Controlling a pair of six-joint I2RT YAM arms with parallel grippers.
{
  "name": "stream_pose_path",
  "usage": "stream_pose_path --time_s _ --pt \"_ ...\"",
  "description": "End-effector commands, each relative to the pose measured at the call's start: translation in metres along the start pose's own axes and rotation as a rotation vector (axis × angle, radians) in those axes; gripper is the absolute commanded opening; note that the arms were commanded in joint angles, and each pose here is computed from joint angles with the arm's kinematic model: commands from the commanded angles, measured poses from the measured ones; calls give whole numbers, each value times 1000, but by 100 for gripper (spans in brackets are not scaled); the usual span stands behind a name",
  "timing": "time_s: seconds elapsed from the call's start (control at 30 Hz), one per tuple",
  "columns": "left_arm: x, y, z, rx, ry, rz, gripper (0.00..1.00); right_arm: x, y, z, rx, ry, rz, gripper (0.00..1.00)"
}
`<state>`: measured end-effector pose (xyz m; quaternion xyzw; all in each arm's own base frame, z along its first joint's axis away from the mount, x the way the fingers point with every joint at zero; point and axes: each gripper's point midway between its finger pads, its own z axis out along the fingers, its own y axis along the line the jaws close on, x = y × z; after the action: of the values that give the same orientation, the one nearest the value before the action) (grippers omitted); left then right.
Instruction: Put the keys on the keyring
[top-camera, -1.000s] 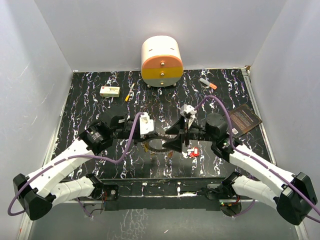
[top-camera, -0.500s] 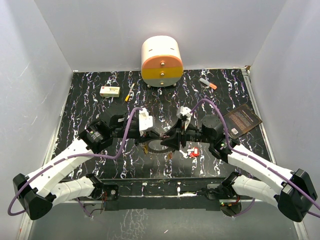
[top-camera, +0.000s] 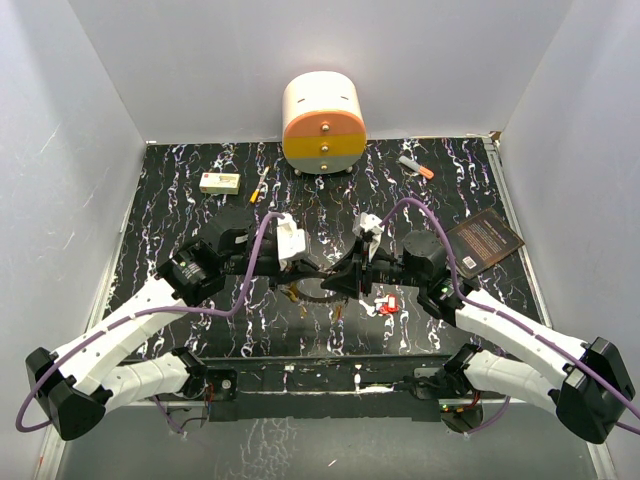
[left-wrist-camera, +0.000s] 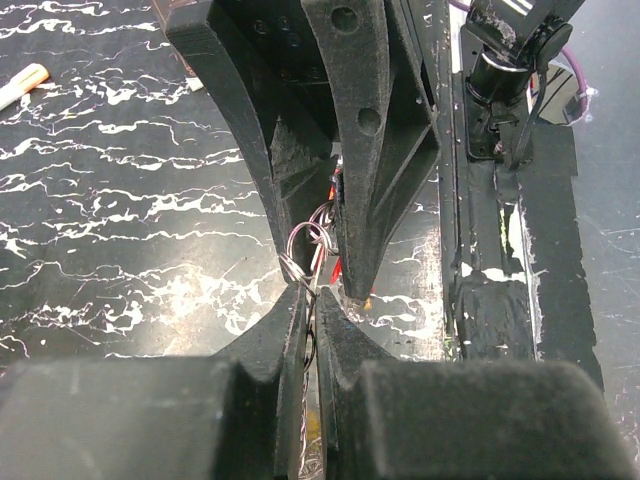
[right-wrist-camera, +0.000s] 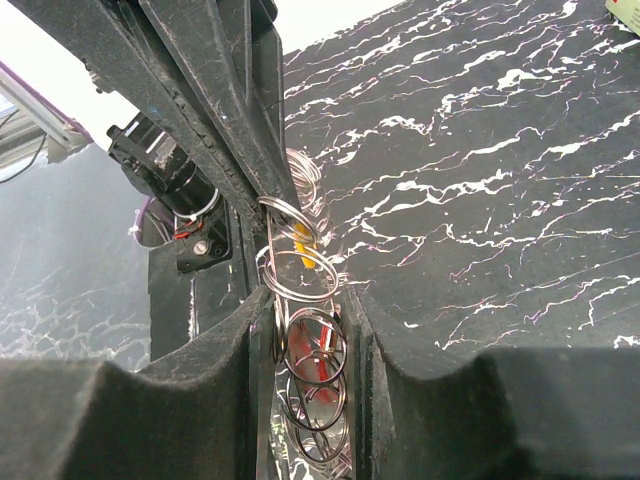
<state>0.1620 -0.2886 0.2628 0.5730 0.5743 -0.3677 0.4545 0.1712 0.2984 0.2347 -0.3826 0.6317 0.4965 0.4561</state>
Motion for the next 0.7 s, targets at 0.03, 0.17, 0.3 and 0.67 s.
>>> stream_pose_path --time_s 0.03,0.17,0.3,0.67 --pt "-26 8 -11 -48 -41 79 3 -33 2 -1 13 -106 -95 13" --pt "-26 25 -19 -140 3 130 26 -33 2 -1 18 -94 -88 11" --pt "-32 29 -26 -167 14 161 49 -31 2 0 21 -77 -83 9" --pt "-27 -9 -2 122 -23 144 60 -33 9 4 -3 -62 -74 8"
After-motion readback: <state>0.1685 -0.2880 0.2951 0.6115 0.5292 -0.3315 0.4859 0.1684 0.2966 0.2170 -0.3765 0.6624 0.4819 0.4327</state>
